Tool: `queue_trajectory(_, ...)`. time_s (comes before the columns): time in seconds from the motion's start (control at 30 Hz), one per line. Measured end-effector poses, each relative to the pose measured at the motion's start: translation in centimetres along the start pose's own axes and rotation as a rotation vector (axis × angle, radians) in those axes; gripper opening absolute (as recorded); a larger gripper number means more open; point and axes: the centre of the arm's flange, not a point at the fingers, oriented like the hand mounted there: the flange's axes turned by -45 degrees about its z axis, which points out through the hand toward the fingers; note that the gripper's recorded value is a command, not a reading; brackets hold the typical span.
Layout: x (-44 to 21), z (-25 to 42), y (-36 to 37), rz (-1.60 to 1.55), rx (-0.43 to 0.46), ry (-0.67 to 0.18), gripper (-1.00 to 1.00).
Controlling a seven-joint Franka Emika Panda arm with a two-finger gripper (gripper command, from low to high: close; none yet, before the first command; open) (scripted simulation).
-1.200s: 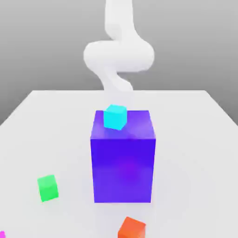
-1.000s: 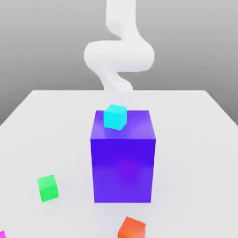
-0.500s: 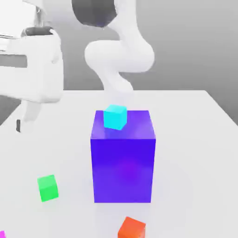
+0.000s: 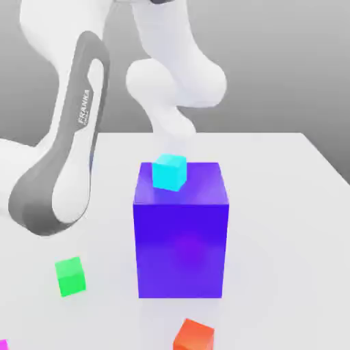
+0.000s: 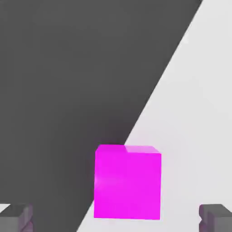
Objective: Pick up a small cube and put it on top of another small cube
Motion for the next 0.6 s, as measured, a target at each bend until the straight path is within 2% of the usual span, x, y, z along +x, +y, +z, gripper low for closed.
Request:
queue_trajectory(0.03,0.0,1.6,0.1,0.002,-0.001,-0.001,0.00)
queue_trajectory(0.07,0.0,2.6,0.1,0.003,-0.001,-0.002,-1.00)
queue_trajectory(0.27,0.0,3.0,0.1,0.003,0.000,-0.001,-1.00)
queue_trajectory(0.43,-0.2,-2.9,0.3,0.011,0.003,-0.004,-1.00)
queue_trajectory(0.6,-3.1,-6.0,3.2,0.156,0.047,-0.030,-1.00)
